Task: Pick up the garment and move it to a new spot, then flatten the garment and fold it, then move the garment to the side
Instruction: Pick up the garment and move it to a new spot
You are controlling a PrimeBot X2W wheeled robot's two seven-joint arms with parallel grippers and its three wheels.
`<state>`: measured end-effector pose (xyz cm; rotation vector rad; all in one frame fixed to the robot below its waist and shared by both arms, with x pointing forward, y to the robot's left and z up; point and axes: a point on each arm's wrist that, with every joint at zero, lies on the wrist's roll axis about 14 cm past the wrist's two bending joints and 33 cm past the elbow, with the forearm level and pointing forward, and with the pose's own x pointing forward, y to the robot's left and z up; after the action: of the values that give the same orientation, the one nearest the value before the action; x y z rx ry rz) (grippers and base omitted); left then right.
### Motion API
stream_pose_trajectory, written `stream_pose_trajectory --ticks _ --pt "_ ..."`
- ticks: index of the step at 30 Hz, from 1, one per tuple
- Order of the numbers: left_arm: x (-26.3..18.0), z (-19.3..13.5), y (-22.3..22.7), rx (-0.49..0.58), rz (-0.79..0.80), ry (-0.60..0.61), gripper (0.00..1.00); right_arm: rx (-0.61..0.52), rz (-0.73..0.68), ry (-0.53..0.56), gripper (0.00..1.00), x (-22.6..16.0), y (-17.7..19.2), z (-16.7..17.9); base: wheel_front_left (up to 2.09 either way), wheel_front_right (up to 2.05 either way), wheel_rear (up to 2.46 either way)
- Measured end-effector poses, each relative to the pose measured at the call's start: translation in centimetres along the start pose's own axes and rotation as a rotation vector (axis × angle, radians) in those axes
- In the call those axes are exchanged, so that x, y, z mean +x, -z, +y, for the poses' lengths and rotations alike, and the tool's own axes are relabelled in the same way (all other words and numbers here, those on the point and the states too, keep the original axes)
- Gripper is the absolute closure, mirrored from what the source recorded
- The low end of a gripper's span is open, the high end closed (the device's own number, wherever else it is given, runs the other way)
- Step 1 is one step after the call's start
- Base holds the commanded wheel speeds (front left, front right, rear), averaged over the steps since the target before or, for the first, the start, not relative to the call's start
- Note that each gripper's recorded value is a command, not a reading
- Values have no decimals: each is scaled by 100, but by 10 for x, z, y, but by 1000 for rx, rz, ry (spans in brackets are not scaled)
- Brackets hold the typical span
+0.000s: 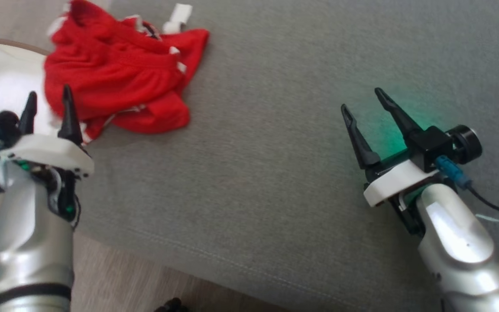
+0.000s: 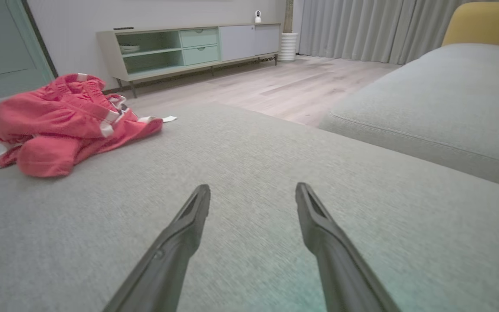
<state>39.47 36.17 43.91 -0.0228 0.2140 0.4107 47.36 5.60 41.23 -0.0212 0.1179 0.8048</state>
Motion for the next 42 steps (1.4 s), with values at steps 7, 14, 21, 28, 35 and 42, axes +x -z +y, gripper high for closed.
stream_pose_trajectory --ticks 7,14,21,28,35,42 --pt "26 -12 34 95 138 57 0 17 32 51 0 -8 20 -23 0 0 0" --pt "38 -14 50 128 213 54 100 26 33 84 0 -14 26 -36 0 0 0" --pt "41 -18 27 165 154 82 100 19 18 107 0 -18 14 -39 0 0 0" --pt "50 -42 -57 263 -84 174 100 42 -32 123 0 -25 -14 -24 0 0 0" --pt "43 -101 -121 290 -278 316 100 55 -45 179 0 -52 -26 -21 0 0 0" --pt "14 -224 -142 243 -384 597 100 63 -91 293 0 -91 -47 -39 0 0 0"
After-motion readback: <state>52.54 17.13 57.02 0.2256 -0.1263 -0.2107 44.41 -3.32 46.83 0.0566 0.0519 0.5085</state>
